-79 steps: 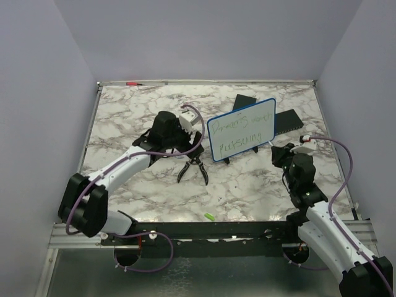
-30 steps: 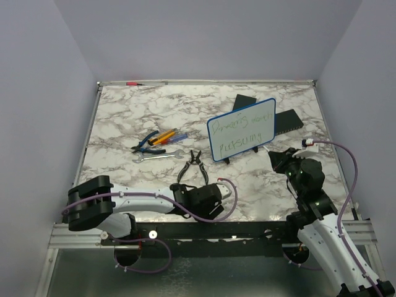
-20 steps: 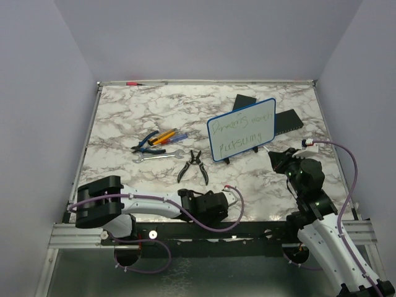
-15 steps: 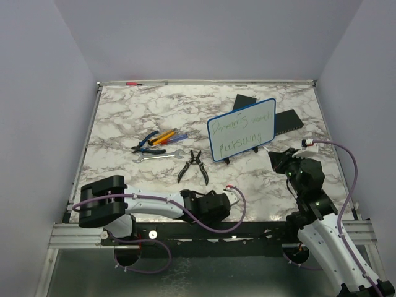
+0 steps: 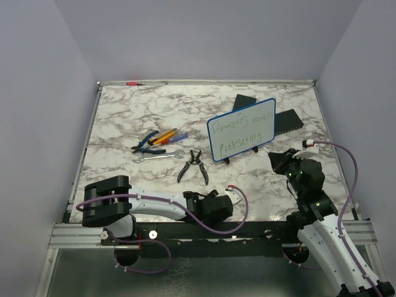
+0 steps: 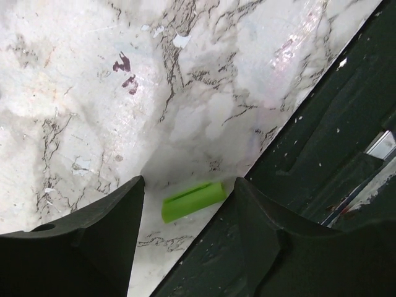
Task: Write a sentence on the whiteboard
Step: Close the whiteboard marker at the center of the board.
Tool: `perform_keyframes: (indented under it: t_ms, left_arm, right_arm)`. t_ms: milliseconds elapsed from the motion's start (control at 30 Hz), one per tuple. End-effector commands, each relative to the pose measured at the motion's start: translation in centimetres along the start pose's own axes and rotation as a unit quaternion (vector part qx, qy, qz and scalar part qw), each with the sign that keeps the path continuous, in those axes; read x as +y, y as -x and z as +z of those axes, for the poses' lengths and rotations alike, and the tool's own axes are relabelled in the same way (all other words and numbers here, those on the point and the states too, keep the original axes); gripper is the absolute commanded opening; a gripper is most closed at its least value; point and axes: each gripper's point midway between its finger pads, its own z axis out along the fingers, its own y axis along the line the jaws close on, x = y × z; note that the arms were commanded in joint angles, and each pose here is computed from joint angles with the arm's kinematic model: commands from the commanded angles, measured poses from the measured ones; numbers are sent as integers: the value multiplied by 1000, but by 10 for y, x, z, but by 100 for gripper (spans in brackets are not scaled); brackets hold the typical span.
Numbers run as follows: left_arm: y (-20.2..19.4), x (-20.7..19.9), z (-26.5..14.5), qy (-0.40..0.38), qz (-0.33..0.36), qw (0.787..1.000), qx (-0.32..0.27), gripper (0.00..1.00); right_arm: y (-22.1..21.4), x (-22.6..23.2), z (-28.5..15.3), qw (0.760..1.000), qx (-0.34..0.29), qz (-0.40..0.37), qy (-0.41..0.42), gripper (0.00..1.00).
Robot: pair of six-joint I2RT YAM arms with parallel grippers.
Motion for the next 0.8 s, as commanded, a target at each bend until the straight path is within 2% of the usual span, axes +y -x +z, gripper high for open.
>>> perform_keyframes:
  t_ms: [0, 333, 500, 633, 767]
  left_arm:
    - [46, 37, 21, 93, -48, 991, -88, 60]
    - [64, 56, 18, 98, -68, 986, -113, 59]
    - [68, 39, 4, 31, -47, 990, -129, 60]
    - [65, 22, -21, -43, -13, 988, -145, 65]
    - [48, 10, -40, -94, 22, 988, -122, 68]
  right_arm:
    - [-1, 1, 0, 1000, 5, 6, 2, 1]
    - [3, 2, -4, 1000, 1, 7, 2, 1]
    - [4, 3, -5, 1000, 2, 8, 3, 1]
    - [8, 4, -7, 1000, -1, 6, 4, 1]
    - [10, 4, -9, 1000, -5, 6, 2, 1]
